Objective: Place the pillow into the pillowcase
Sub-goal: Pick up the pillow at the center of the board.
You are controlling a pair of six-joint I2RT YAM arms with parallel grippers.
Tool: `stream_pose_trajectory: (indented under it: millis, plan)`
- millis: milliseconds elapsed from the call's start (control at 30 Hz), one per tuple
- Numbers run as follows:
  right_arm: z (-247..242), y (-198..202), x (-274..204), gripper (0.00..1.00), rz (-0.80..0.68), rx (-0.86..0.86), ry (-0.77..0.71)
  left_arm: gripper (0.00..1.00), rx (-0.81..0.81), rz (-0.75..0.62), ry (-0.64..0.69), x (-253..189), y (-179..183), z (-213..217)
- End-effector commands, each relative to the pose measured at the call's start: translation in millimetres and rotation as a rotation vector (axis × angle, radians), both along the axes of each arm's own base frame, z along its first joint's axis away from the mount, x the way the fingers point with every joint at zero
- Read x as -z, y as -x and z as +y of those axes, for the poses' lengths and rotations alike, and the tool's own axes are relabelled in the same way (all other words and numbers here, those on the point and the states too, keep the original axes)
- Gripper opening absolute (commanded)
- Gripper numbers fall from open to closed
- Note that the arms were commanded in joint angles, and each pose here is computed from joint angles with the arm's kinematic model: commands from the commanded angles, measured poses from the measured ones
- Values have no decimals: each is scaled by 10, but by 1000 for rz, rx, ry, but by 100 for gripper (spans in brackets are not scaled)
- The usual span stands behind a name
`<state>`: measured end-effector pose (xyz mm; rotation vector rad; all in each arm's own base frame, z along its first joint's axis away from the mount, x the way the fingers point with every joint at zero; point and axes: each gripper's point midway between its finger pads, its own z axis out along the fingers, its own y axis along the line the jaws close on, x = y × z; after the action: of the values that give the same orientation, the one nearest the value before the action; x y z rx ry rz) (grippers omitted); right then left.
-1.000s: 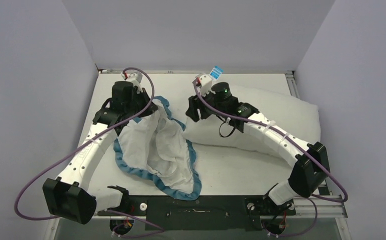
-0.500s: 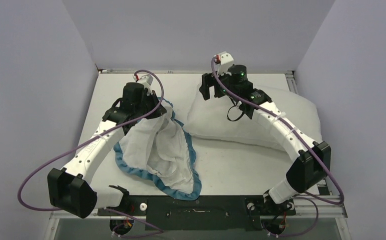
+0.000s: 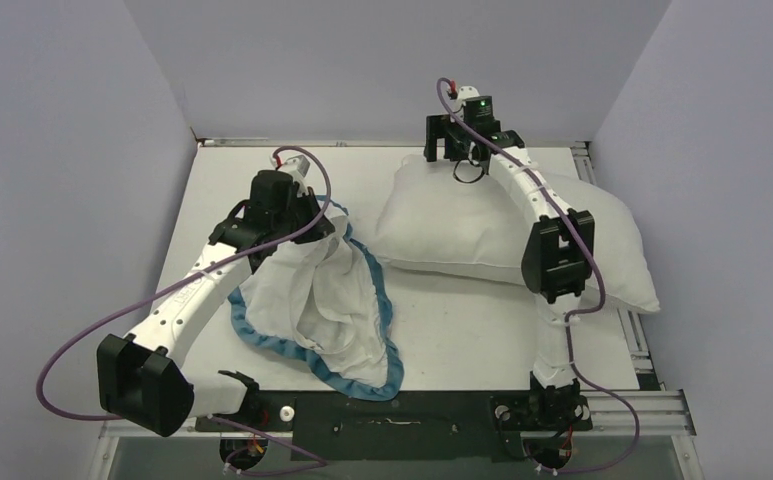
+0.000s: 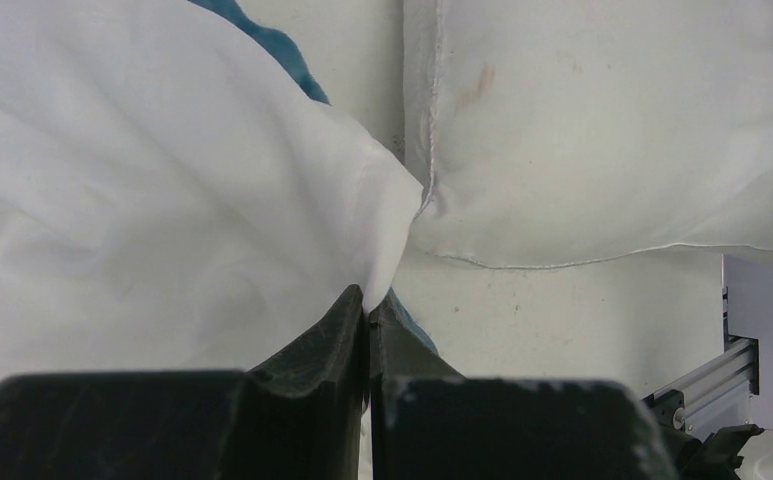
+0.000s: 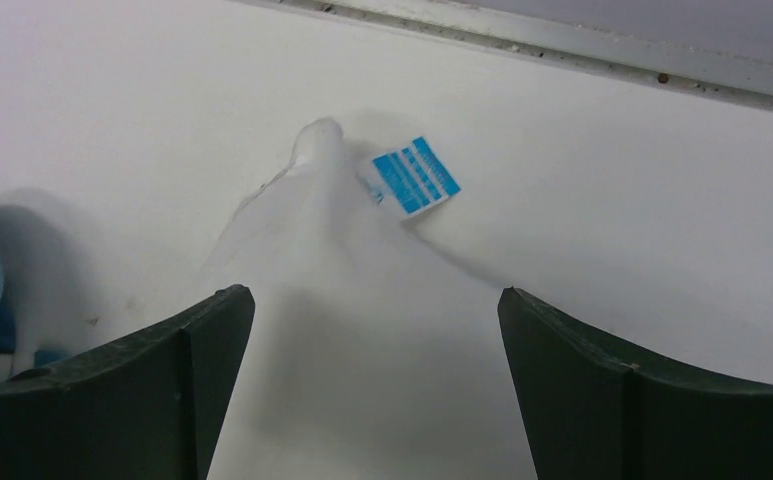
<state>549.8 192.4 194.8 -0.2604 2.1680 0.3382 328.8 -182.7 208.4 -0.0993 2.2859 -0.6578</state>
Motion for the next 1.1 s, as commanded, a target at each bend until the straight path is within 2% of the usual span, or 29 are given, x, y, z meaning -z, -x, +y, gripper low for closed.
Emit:
stream_pose_trajectory:
  millis: [0, 100, 233, 400, 533, 667, 833, 933, 1067]
  plan:
    - [-90, -285, 313, 90, 101, -38, -57, 0, 3, -51, 20, -134, -37, -39]
    - [13, -144, 709, 90, 231, -122, -99, 0, 5, -46, 14, -112, -8, -33]
    - [71, 408, 1053, 91, 357, -152, -185, 0, 7, -34, 11, -56, 20, -34]
    - [70, 980, 779, 91, 330, -146, -281, 0, 16, -24, 11, -4, 23, -65]
    - [5, 1148, 498, 90, 253, -121, -305, 0, 22, -15, 15, 53, 18, -102]
    - [-35, 1003, 217, 90, 166, -131, -261, 0, 27, -10, 25, 78, 22, -134]
    - [295, 891, 17, 90, 130, -267, -163, 0, 26, -17, 25, 59, 55, -126]
    - [602, 958, 113, 90, 152, -349, -37, 0, 22, -19, 21, 60, 78, -104]
    - [880, 1099, 530, 90, 230, -429, 160, 0, 20, -12, 14, 80, 106, -85]
